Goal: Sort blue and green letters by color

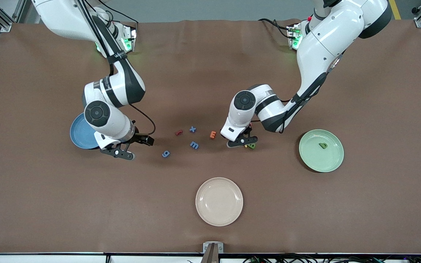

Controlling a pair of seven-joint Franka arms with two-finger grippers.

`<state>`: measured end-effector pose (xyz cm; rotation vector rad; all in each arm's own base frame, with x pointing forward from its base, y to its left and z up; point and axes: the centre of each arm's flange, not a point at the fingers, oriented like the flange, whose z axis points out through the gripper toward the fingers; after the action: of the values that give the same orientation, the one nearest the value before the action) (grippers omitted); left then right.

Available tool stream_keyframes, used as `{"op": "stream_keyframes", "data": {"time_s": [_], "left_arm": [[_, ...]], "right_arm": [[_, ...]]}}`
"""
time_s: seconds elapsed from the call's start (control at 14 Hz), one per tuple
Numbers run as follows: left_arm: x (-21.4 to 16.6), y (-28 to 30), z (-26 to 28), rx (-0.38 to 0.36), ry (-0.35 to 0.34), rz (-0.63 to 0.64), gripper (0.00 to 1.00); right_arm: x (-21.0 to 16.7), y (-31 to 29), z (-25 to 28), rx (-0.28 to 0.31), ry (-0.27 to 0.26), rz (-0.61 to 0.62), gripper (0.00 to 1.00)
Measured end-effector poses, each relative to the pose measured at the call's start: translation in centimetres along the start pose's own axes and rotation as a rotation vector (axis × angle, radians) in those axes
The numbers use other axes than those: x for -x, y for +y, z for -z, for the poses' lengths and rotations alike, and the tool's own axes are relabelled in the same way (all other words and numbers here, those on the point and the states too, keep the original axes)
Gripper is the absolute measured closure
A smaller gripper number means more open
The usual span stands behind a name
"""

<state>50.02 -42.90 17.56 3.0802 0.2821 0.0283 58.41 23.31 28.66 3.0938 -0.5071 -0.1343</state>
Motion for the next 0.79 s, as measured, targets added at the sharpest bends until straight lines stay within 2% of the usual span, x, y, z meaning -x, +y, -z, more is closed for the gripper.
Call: {"op": "stream_keyframes", "data": {"time_s": [0.07, 0.21, 0.43, 0.57, 0.79], "left_arm": [[-0.2, -0.1, 0.1, -0.004, 0.007, -0.001, 0.73], [-0.9, -0.5, 0.1, -0.007, 0.015, 0.008, 0.73], [-3.0, -1.6, 1.7, -0.022, 0.044, 0.036, 0.73], [-5.2, -2.6, 5.3, -0.045, 0.093, 0.065, 0.73], [-8.6, -6.0, 10.5, -0.080, 0.146, 0.117, 0.73]], "right_arm": [[0.2, -0.6, -0.4, 0.002, -0.002, -0.065, 0.00], [0.1, -1.4, -0.9, 0.004, -0.001, -0.172, 0.00], [-0.7, -1.5, -1.4, 0.000, 0.007, -0.199, 0.00], [-1.0, -2.1, -1.9, -0.018, 0.021, -0.203, 0.00], [-0.2, -4.2, -3.8, -0.054, 0.034, -0.270, 0.00]]}}
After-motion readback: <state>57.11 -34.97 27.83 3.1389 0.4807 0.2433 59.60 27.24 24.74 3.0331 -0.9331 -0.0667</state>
